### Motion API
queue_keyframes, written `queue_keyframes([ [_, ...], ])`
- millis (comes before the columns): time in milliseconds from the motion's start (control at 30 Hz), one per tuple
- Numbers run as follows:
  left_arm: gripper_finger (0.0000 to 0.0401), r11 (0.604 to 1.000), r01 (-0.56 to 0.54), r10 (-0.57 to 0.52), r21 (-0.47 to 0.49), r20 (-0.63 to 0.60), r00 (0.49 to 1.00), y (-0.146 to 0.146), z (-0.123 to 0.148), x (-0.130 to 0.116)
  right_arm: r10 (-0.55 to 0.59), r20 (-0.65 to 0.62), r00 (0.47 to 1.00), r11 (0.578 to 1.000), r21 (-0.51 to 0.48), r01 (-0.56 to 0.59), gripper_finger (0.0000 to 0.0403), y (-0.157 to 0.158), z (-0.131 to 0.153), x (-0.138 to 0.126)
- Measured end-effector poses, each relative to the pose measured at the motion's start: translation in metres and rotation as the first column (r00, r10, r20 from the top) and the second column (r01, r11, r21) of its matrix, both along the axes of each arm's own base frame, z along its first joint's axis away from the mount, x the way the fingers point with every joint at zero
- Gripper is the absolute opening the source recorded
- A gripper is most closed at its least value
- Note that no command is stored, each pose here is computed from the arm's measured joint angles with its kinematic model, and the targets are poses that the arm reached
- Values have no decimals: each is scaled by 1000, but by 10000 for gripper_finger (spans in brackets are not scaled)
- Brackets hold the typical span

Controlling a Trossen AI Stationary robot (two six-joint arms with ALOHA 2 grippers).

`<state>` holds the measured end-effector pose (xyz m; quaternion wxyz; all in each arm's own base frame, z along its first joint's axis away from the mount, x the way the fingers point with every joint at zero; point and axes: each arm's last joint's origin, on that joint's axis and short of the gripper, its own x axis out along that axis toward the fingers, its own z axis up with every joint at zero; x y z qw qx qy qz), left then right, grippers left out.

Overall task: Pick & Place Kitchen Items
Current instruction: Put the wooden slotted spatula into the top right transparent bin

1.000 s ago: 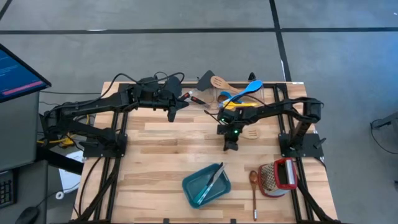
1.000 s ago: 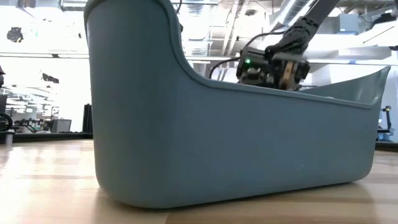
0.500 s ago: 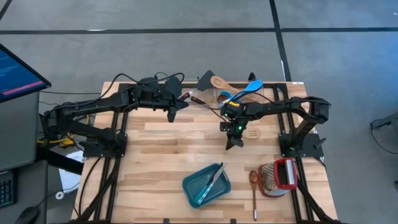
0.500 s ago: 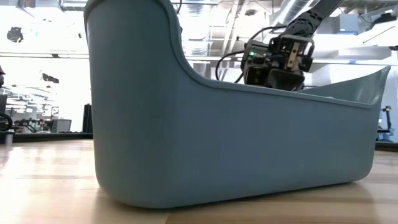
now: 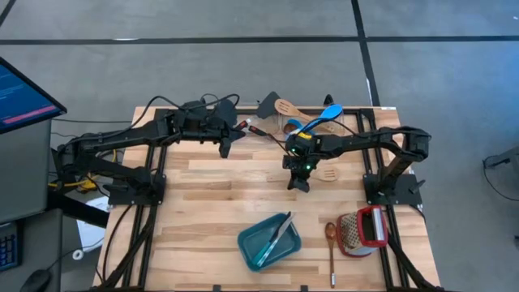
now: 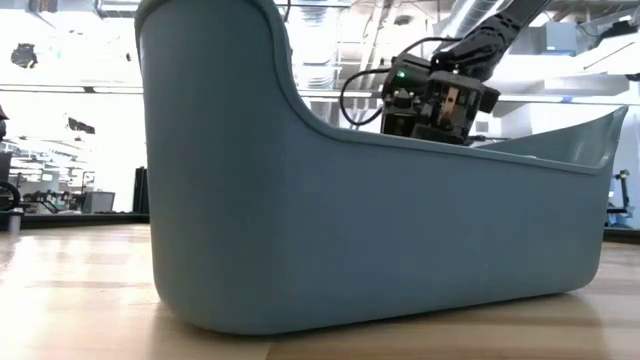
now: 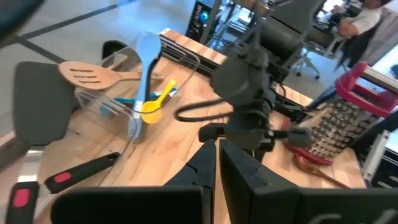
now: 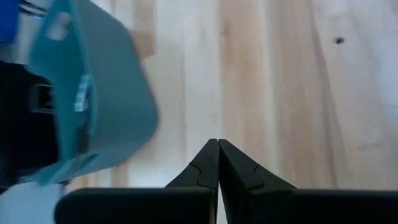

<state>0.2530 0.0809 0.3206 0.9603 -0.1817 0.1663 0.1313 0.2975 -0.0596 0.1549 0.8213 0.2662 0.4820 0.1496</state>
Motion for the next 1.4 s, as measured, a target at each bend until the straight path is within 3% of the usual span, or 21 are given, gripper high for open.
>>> queue_keyframes([
  [200,7,998,-54,54,21,-6,999,2,0,0,-44,-28,999,992,-118,40,0,2,-3,2],
  [467,7,998,-58,58,22,-6,998,2,0,0,-40,-130,991,992,-121,25,0,4,-40,9],
  [667,7,998,-58,58,22,-5,998,2,0,0,-56,-90,994,982,-185,39,0,5,-45,17],
  [900,7,998,-58,58,20,-5,998,2,0,0,-181,1,983,930,-326,171,0,-4,-38,24],
  [1033,7,998,-58,58,19,-5,998,2,0,0,-165,5,986,937,-311,158,0,-4,-38,24],
  [1233,7,998,-58,58,19,-5,998,2,0,0,-95,-71,993,981,-177,81,0,-1,-34,14],
  [1400,7,998,-58,58,18,-5,998,2,0,0,-92,-140,986,972,-226,59,0,-4,-17,-4],
])
